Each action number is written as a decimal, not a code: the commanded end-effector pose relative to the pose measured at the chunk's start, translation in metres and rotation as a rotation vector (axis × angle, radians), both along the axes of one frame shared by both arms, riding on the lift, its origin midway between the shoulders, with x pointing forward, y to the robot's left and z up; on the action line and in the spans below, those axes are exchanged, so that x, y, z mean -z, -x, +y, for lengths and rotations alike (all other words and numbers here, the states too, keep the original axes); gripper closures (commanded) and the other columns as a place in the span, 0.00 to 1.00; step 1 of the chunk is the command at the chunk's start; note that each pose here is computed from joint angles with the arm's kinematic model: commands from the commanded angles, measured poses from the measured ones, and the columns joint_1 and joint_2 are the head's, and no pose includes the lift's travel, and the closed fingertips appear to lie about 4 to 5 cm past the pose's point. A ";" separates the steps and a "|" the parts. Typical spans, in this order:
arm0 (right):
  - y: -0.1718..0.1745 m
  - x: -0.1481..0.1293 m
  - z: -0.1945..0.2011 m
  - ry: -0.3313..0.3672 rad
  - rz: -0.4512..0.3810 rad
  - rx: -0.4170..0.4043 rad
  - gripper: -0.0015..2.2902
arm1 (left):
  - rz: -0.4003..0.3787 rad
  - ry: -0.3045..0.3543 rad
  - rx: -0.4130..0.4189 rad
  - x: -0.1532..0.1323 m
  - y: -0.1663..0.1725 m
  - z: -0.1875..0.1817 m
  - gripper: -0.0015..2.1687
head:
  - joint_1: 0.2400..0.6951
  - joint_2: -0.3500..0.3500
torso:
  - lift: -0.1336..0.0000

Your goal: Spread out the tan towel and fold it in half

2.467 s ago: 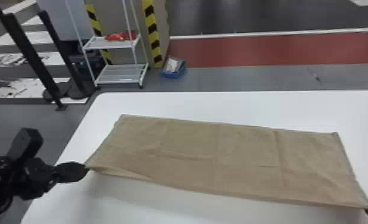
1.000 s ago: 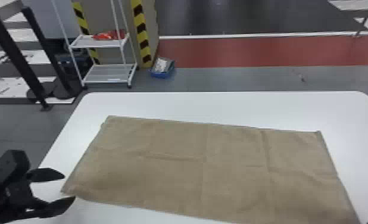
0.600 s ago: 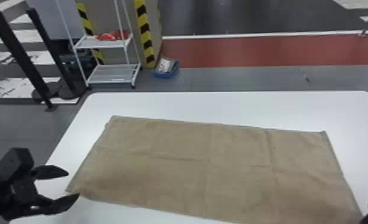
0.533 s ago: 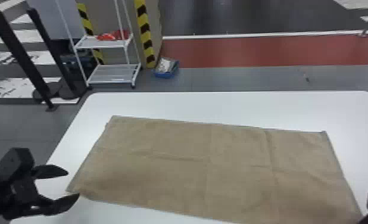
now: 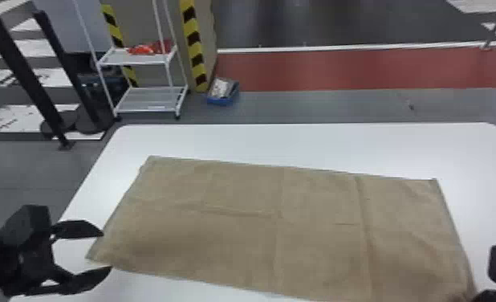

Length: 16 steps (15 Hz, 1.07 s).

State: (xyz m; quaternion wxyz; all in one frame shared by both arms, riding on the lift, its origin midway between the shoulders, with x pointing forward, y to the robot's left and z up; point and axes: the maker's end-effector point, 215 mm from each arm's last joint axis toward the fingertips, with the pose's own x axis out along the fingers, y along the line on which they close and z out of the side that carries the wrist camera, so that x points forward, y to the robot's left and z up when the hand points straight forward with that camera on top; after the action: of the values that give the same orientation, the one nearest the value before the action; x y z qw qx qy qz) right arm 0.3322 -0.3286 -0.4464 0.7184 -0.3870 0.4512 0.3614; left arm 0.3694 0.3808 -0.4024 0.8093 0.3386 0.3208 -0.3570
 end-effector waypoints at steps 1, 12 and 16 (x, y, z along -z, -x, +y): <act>0.002 -0.003 0.004 -0.007 -0.004 -0.002 0.71 | 0.011 -0.095 0.069 -0.001 0.001 -0.003 0.19 | 1.00 0.62 | 0.07; 0.008 -0.014 0.008 -0.023 -0.016 0.023 0.71 | 0.101 -0.392 0.123 0.040 -0.016 0.047 0.30 | 1.00 0.73 | 0.07; 0.009 -0.017 0.006 -0.026 -0.019 0.037 0.71 | 0.126 -0.428 0.120 0.047 -0.014 0.063 0.34 | 1.00 0.75 | 0.07</act>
State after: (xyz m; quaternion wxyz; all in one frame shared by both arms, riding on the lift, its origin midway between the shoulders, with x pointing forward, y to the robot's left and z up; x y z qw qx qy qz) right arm 0.3230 -0.3216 -0.4307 0.7331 -0.3729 0.4467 0.3521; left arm 0.3850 0.4369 -0.4459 0.6814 0.4936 0.4107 -0.3513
